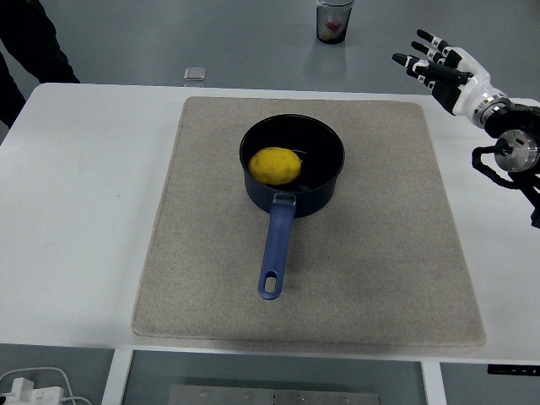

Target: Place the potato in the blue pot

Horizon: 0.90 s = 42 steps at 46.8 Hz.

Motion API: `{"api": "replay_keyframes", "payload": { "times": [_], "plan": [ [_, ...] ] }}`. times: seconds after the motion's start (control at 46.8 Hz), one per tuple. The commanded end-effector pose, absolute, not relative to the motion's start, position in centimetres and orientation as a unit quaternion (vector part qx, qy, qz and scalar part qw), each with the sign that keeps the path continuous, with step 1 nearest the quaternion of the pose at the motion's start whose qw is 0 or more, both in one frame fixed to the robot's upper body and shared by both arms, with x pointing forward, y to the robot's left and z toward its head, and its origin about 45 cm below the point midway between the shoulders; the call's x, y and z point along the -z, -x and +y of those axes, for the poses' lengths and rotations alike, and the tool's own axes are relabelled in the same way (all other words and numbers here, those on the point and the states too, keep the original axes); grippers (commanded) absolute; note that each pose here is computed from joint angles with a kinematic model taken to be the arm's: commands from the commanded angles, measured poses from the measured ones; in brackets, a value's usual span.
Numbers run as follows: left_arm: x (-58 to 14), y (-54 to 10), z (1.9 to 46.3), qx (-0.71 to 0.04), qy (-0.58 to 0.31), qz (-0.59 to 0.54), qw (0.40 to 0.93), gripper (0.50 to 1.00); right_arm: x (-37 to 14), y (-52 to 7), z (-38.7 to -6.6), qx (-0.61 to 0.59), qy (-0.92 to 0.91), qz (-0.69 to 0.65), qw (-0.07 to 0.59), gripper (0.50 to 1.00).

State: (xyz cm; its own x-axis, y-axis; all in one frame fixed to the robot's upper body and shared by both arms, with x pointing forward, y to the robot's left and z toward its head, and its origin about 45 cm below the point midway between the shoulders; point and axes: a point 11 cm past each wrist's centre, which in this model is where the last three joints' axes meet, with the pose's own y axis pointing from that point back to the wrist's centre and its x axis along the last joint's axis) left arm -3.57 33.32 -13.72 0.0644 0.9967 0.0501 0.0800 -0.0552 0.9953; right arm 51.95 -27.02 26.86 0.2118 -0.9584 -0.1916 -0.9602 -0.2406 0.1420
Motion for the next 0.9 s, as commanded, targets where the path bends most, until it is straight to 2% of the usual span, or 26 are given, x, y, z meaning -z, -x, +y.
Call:
{"api": "replay_keyframes", "payload": {
  "times": [0.0,0.299,0.876],
  "plan": [
    [13.7,3.6,33.3,-0.476,-0.548,0.491,0.481,0.996,-26.6,-51.9,-27.0,-0.13,0.772,0.622,0.014,0.958],
    [13.7,3.6,33.3,-0.476,-0.548,0.491,0.481,0.996,-25.2,-51.7,-26.3,-0.17,0.752,0.636,0.032,0.958],
    [13.7,3.6,33.3,-0.476,-0.548,0.491,0.481,0.996,-24.2,-51.8,-27.4,-0.218,0.701,0.675,0.074,0.958]
  ]
}}
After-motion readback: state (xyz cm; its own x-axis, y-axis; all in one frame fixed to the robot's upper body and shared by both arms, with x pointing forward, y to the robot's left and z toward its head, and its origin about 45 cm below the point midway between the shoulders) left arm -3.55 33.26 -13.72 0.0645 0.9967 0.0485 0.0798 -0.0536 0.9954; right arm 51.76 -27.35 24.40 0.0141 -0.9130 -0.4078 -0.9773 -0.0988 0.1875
